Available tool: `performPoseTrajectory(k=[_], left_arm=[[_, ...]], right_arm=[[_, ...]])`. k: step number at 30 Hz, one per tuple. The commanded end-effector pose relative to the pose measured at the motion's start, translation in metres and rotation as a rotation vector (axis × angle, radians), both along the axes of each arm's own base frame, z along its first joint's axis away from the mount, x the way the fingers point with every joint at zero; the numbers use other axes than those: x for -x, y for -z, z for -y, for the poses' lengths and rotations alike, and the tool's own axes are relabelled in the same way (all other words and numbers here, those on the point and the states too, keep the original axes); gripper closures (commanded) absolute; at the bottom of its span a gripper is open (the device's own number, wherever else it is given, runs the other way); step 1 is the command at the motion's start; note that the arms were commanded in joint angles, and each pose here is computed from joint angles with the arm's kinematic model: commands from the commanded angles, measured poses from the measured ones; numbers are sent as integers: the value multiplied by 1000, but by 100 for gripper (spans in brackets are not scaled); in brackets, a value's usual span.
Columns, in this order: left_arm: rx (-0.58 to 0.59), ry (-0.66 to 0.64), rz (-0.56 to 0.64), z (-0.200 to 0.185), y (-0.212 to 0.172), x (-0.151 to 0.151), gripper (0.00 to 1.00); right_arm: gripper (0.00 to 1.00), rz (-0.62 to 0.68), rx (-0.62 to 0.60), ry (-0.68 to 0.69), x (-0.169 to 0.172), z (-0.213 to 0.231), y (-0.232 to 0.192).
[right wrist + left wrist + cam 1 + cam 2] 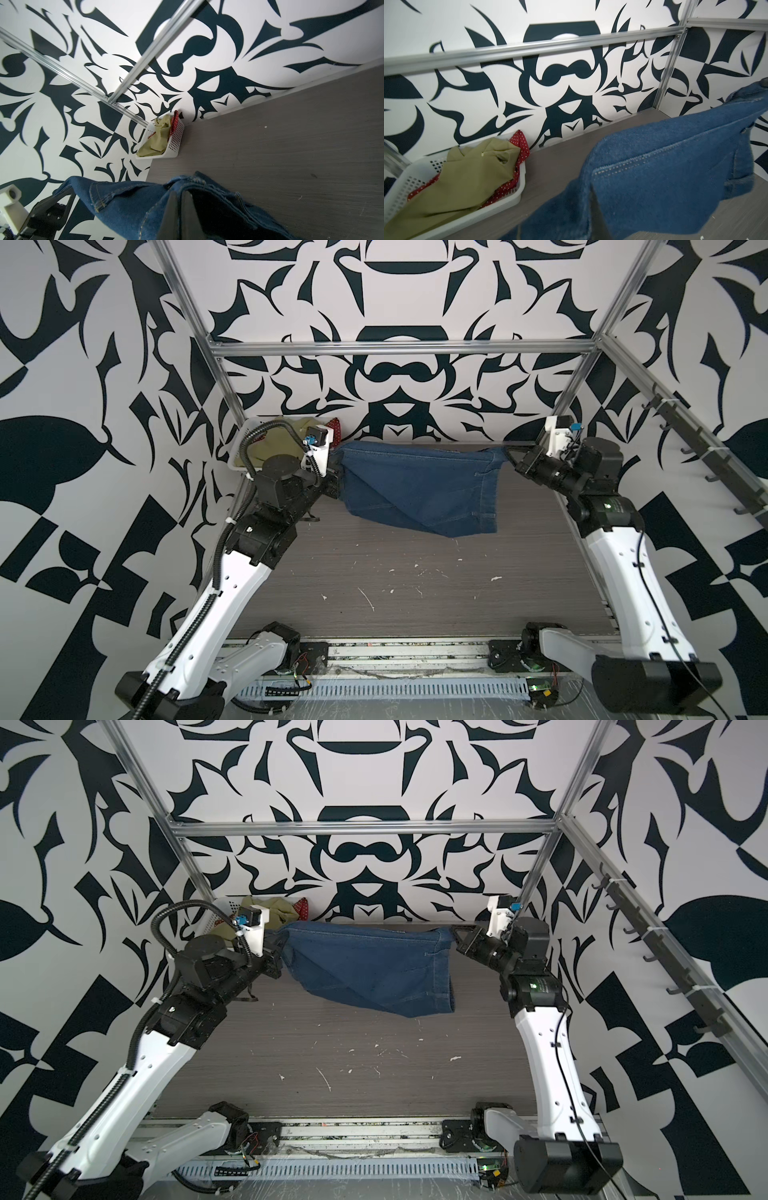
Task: Fold and stack the skirts
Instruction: 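Lift the skirt by its waistband with both grippers and lay it flat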
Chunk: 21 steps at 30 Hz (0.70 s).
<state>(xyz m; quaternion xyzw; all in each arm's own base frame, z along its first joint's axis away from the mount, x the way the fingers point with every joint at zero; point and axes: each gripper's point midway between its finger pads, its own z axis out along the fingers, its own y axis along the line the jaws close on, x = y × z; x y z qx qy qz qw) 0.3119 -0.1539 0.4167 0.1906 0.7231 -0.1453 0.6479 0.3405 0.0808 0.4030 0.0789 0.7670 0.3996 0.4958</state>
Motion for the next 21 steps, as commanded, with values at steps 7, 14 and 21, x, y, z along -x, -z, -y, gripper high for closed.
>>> performPoseTrajectory(k=[7,14,21], left_arm=[[-54,-36,78,-17,-30,13,100],[-121,-71,-2,-14,-11,-73,100],[-146,-16,-2,-16,-35,-182,100]], right_arm=[[100,115,35,58,33,9,-46],[100,21,9,95,-48,20,-18],[100,83,-12,123,-140,30,-35]])
